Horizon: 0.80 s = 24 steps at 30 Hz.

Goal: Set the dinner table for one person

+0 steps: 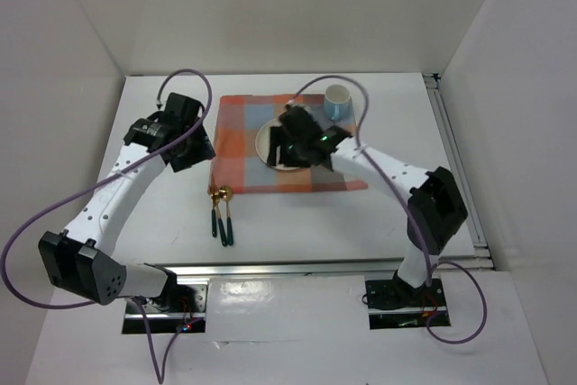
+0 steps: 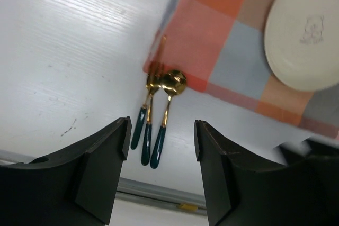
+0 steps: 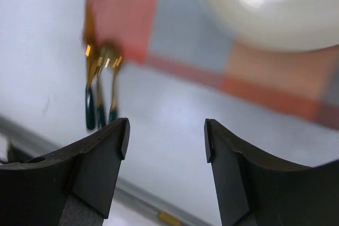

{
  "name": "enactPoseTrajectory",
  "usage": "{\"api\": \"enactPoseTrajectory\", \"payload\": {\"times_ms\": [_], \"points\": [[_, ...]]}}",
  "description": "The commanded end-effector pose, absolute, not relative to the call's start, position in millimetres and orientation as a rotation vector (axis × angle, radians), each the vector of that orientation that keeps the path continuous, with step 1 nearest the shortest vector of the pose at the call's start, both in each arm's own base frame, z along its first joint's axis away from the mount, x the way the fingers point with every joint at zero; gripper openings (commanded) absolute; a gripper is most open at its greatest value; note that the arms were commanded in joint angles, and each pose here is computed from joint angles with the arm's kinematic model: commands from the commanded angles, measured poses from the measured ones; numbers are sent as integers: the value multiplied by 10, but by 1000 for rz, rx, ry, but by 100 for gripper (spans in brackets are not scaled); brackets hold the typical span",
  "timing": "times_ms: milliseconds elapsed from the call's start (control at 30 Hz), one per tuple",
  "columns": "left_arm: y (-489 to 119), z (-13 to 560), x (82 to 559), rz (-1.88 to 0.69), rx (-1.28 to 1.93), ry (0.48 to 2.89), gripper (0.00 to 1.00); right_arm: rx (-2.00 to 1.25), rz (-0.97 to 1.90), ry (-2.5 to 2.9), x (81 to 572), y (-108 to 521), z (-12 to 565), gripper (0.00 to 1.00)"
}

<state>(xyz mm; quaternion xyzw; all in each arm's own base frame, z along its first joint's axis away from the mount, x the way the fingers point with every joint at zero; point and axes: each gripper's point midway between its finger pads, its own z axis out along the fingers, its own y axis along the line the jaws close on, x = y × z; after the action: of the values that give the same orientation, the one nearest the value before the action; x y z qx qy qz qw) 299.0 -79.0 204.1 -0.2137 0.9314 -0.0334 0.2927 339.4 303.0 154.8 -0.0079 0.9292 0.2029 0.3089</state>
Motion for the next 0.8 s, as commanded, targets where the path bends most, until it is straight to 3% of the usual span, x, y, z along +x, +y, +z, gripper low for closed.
{"api": "enactPoseTrajectory", "payload": {"times_ms": [0,200,633,767], "points": [[-428,2246,2951,15,-769,2393,68,-252,435,2579,2755,3477,1015,70],[-188,2453,2870,23,-837,2329,68,-536,420,2632,2069,4251,570,72],[-270,2332,2849,-80,-800,2352,66,-634,444,2639,1994,4549,284,71],[-282,2332,2842,-92,-785,2351,66,-630,415,2666,1990,4547,162,61]]}}
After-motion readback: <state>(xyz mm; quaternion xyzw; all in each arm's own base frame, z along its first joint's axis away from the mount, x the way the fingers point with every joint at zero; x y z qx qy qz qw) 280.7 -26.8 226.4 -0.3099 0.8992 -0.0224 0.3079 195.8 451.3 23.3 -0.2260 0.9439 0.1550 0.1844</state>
